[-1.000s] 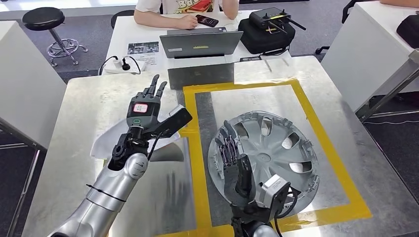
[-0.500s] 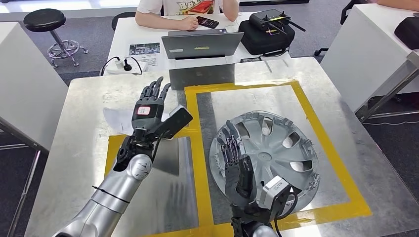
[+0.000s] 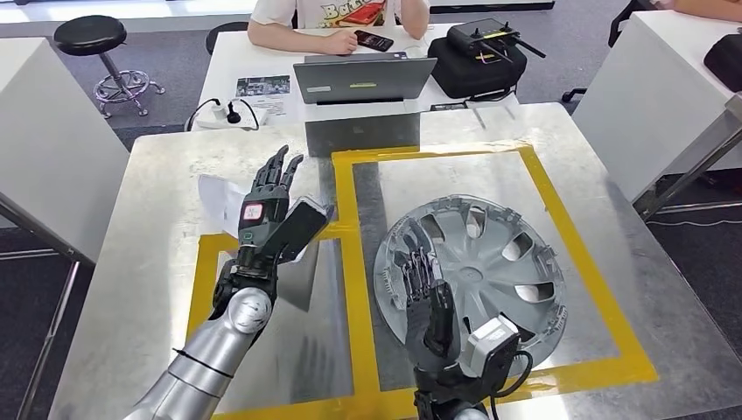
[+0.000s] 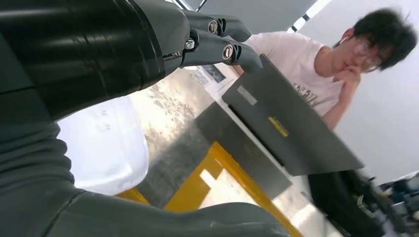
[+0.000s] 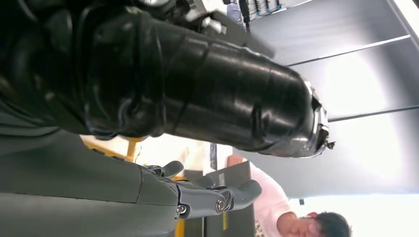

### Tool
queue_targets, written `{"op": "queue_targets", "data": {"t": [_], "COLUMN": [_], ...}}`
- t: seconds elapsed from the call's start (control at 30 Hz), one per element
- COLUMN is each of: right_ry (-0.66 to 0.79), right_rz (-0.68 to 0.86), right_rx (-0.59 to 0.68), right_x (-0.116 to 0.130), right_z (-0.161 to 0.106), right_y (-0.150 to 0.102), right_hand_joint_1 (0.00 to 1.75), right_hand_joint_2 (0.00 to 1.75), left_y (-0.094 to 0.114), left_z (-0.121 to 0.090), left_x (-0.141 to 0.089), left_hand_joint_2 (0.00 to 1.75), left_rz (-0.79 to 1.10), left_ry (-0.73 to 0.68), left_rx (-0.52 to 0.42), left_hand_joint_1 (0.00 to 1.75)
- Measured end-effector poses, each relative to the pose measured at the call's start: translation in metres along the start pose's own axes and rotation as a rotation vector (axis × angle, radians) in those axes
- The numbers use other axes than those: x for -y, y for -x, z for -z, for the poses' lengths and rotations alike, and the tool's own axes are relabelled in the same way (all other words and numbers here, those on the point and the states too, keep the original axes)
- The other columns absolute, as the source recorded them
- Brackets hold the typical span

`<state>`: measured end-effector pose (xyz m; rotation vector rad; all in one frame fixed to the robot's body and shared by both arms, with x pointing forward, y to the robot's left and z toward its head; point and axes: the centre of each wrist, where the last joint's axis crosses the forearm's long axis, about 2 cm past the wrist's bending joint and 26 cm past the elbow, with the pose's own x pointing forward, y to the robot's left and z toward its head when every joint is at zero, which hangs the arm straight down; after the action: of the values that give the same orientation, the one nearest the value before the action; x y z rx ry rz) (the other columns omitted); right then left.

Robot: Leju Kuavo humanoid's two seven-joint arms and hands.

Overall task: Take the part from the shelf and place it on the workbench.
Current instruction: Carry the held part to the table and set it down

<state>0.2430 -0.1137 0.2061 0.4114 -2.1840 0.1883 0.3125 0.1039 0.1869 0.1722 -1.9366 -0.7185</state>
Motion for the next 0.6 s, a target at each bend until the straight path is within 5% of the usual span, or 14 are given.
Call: {"op": "queue_targets", "data": {"t": [0.6], "right_ry": [0.08], "right_rz": [-0.045], "right_rx": [-0.018], "right_x": [0.004], "right_z": [-0.018], "right_y": [-0.002], "right_hand_joint_1": [0.0], "right_hand_joint_2": [0.0], "left_y": [-0.019], "left_z": [-0.062], "left_x": [-0.012], "left_hand_joint_2": [0.0], "left_rz": [-0.323], "left_ry": [-0.277], "left_rx": [0.162], "left_hand_joint_1": [0.0]}}
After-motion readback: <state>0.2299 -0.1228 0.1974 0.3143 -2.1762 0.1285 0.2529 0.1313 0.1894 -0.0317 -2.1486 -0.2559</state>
